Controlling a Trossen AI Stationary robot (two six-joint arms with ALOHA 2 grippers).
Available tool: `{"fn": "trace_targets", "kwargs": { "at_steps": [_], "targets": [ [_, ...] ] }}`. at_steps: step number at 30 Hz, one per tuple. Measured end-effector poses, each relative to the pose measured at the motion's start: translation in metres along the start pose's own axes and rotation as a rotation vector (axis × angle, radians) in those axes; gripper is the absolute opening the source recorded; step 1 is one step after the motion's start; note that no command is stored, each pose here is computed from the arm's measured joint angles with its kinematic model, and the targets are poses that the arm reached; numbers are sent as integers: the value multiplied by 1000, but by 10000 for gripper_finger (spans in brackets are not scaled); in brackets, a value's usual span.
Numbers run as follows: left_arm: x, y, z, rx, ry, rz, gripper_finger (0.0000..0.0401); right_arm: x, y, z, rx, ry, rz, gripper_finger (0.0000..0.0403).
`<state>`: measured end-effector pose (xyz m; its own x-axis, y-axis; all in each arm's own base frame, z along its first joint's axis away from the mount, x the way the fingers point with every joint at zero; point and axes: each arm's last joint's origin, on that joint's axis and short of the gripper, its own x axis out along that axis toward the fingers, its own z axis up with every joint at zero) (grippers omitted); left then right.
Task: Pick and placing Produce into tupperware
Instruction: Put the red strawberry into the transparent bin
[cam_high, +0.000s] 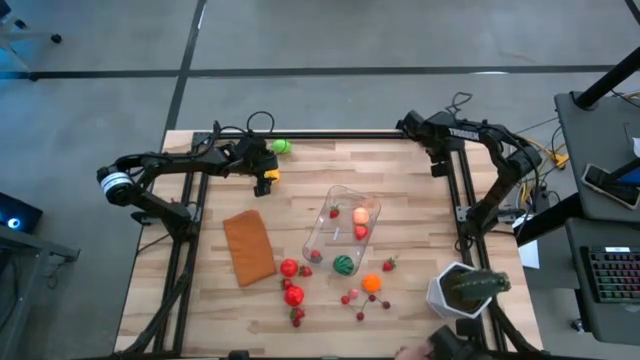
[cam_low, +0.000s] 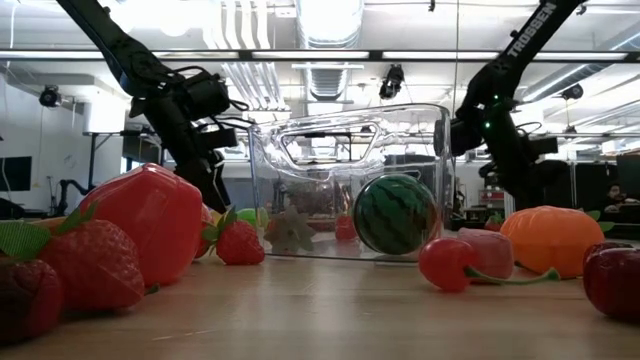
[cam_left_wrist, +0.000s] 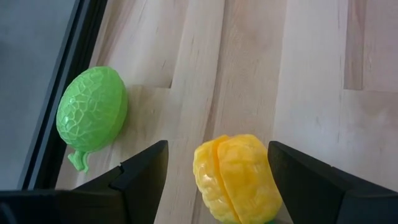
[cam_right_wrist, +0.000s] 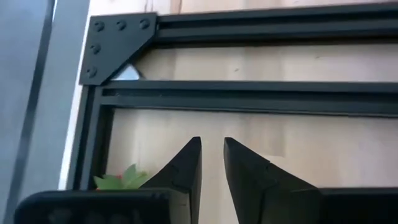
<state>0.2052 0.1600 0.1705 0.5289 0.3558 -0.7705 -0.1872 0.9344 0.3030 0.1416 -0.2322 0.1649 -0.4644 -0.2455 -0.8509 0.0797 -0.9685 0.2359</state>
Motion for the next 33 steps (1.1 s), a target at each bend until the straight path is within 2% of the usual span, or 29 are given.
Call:
{"fn": "trace_targets", "kwargs": {
  "at_steps": [11, 16, 22, 33],
  "targets": [
    [0, 0, 0, -1, 1, 0, 260, 12, 18, 6, -30, 55, 65, 61],
    [1, -1, -2, -50, 11, -6, 260, 13, 18, 4, -21, 67, 67, 59],
    [1, -2, -3, -51, 20, -12, 260, 22, 30, 6, -16, 82, 107, 61],
    [1, -2, -3, -51, 19, -11, 260, 23, 33, 8, -25, 154, 71, 63]
  ]
}}
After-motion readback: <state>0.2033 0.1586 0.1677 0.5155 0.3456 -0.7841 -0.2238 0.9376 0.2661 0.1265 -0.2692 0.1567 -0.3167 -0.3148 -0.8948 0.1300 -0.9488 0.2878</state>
